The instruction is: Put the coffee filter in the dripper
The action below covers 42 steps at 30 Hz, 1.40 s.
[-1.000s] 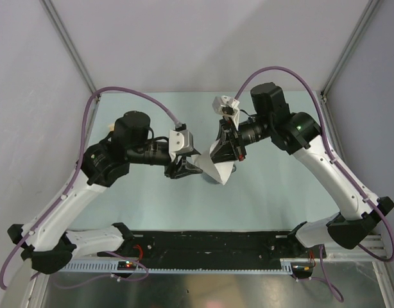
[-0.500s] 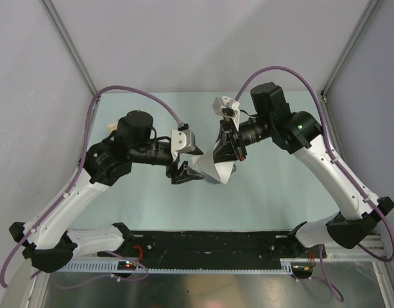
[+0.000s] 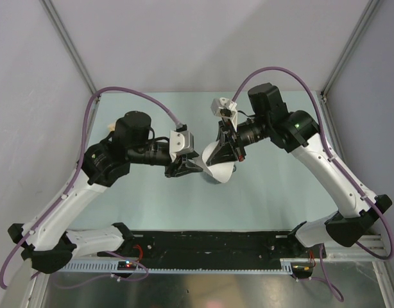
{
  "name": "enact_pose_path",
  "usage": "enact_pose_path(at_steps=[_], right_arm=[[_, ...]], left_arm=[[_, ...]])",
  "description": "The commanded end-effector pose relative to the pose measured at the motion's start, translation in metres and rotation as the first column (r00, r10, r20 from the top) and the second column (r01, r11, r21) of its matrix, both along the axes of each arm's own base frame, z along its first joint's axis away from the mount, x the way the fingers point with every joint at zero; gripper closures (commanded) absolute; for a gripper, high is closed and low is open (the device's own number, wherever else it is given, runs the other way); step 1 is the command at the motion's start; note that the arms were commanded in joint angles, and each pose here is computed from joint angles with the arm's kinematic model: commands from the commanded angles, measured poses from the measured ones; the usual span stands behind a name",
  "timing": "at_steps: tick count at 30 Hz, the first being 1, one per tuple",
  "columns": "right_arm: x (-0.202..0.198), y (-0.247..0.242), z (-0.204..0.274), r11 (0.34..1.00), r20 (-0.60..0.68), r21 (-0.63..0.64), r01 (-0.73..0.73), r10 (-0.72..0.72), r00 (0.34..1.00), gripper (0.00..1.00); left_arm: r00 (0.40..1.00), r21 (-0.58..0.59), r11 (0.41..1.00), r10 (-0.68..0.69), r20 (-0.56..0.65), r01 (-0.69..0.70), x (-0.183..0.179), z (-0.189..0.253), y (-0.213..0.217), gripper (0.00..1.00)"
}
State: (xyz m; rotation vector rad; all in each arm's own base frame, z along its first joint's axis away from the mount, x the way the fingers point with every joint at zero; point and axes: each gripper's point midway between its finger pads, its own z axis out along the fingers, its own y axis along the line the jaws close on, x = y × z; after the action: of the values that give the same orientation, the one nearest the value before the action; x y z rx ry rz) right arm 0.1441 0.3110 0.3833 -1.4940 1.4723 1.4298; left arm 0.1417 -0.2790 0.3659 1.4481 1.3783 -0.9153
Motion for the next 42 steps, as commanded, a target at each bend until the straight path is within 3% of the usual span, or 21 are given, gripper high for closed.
enact_pose_path(at_steps=[1,8,14,18,21,23,31,36,42], right_arm=[[-0.003,0.001,0.018,0.999,0.048,0.046,-0.024,0.022,0.999,1.0],[0.005,-0.004,0.028,0.998,0.07,0.067,0.001,-0.006,0.998,0.78],[0.015,-0.009,0.049,0.993,0.102,0.114,0.032,-0.044,0.994,0.67],[0.011,-0.015,0.061,0.99,0.096,0.134,0.043,-0.056,0.994,0.44],[0.018,-0.025,0.071,0.983,0.04,0.143,0.116,-0.123,0.992,0.16],[0.029,-0.034,0.081,0.967,0.007,0.171,0.191,-0.195,0.981,0.04],[0.074,-0.081,0.122,0.773,-0.016,0.398,0.494,-0.532,0.846,0.01],[0.064,-0.068,0.124,0.749,-0.013,0.447,0.489,-0.541,0.841,0.01],[0.088,-0.052,0.147,0.614,-0.044,0.576,0.54,-0.637,0.77,0.04]], left_arm=[[0.998,-0.047,0.998,-0.043,0.049,0.045,-0.009,0.019,0.0,0.62],[0.999,-0.039,0.999,-0.031,0.031,0.032,-0.007,0.015,-0.001,0.81],[1.0,-0.043,0.999,0.0,0.011,0.0,0.0,0.02,-0.004,0.88],[0.999,-0.06,0.997,0.039,-0.016,-0.039,0.006,0.024,-0.005,0.98],[0.994,-0.106,0.989,0.092,-0.063,-0.099,0.017,0.033,-0.003,1.0],[0.987,-0.162,0.977,0.122,-0.107,-0.138,0.027,0.044,-0.001,1.0],[0.971,-0.416,0.881,0.165,-0.172,-0.223,0.055,0.111,0.007,1.0],[0.951,-0.576,0.784,0.058,-0.304,-0.232,0.065,0.153,0.004,1.0],[0.918,-0.645,0.726,-0.048,-0.393,-0.238,0.074,0.169,-0.006,1.0]])
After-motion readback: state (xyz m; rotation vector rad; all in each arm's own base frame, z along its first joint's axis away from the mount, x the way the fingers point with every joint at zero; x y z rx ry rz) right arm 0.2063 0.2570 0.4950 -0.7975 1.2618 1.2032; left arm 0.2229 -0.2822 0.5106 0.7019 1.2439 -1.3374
